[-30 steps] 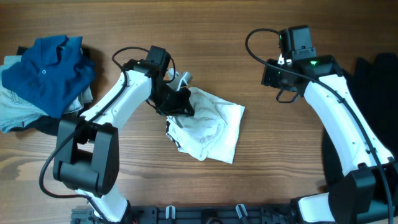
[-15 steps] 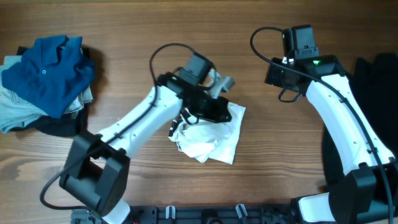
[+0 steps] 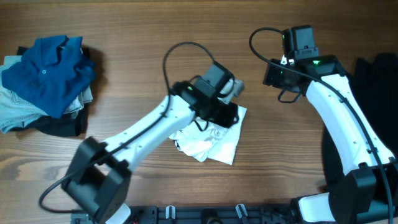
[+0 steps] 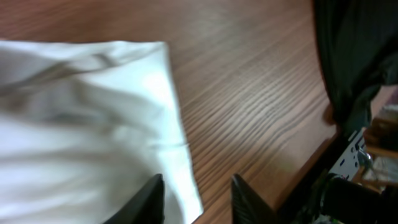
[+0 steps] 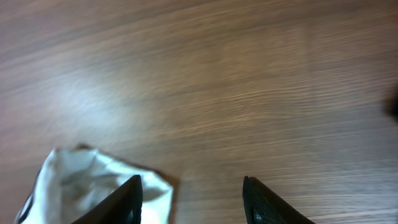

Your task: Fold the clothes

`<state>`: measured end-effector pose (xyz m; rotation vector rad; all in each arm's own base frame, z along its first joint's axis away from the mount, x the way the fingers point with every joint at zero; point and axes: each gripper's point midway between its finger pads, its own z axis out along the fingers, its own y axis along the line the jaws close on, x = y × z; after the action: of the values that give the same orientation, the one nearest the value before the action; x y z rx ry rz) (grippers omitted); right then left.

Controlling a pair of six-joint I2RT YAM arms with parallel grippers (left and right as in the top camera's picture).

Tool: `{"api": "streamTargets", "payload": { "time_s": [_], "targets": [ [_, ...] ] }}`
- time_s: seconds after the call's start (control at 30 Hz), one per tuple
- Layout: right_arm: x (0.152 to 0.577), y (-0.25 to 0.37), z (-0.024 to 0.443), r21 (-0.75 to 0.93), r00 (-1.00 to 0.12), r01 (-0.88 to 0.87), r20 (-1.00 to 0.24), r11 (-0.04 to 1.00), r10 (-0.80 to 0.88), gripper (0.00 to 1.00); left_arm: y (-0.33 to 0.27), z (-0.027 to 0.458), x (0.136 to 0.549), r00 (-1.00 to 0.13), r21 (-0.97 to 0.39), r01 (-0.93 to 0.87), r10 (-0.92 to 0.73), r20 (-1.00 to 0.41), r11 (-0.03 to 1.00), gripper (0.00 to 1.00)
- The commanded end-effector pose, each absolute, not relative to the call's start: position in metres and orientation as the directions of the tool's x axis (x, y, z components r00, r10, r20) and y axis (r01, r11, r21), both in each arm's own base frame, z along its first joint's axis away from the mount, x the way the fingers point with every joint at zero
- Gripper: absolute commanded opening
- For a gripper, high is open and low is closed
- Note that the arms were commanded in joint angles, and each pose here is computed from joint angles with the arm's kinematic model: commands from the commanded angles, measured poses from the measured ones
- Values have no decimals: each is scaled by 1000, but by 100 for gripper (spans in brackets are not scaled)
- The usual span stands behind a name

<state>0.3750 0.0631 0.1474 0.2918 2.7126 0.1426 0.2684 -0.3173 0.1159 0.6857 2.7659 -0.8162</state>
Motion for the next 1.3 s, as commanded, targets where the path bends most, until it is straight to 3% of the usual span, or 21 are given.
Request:
{"api": "streamTargets", "payload": {
  "time_s": [0.0,0.17,0.4,0.6,0.8,0.9,0.93,1.03,1.1,1.17,1.27],
  "targets": [
    [368,96,146,284,-934,32,-333,958,130,52,-276,190,306,-852,-402,448,245,-463,799,50],
    [343,166,153,485,-928,-310,-340,818,-151,49,-177,223,334,-825,-208,232,80,-559,950,65],
    [292,205,106,304,-901,-432,-182,849,-394,48,-94,222,353,-838,-184,-3,-103,-535,983,67],
    [263,224,99,245,-829,-560,-145,792,-541,50,-90,204,350,-878,-204,-17,-112,-465,979,80],
    [263,206,84,142,-860,-511,-85,848,-504,47,-90,179,352,-914,-184,-33,-104,-393,982,79],
    [261,208,79,161,-864,-503,-74,849,-497,7,-90,171,353,-923,-178,-38,-102,-371,983,79],
    [262,208,79,157,-868,-497,-74,853,-492,4,-90,170,354,-924,-176,-39,-102,-368,984,79],
    [278,190,84,60,-906,-417,-109,907,-409,4,-90,169,354,-925,-175,-39,-102,-366,984,79],
    [297,156,95,-98,-947,-259,-170,961,-273,4,-91,169,354,-924,-176,-38,-102,-368,984,79],
    [312,117,111,-225,-959,-83,-247,971,-139,4,-91,169,354,-925,-176,-38,-101,-366,984,79],
    [324,80,122,-278,-952,55,-303,959,-33,4,-90,169,354,-925,-176,-38,-102,-367,984,80]
  ]
}}
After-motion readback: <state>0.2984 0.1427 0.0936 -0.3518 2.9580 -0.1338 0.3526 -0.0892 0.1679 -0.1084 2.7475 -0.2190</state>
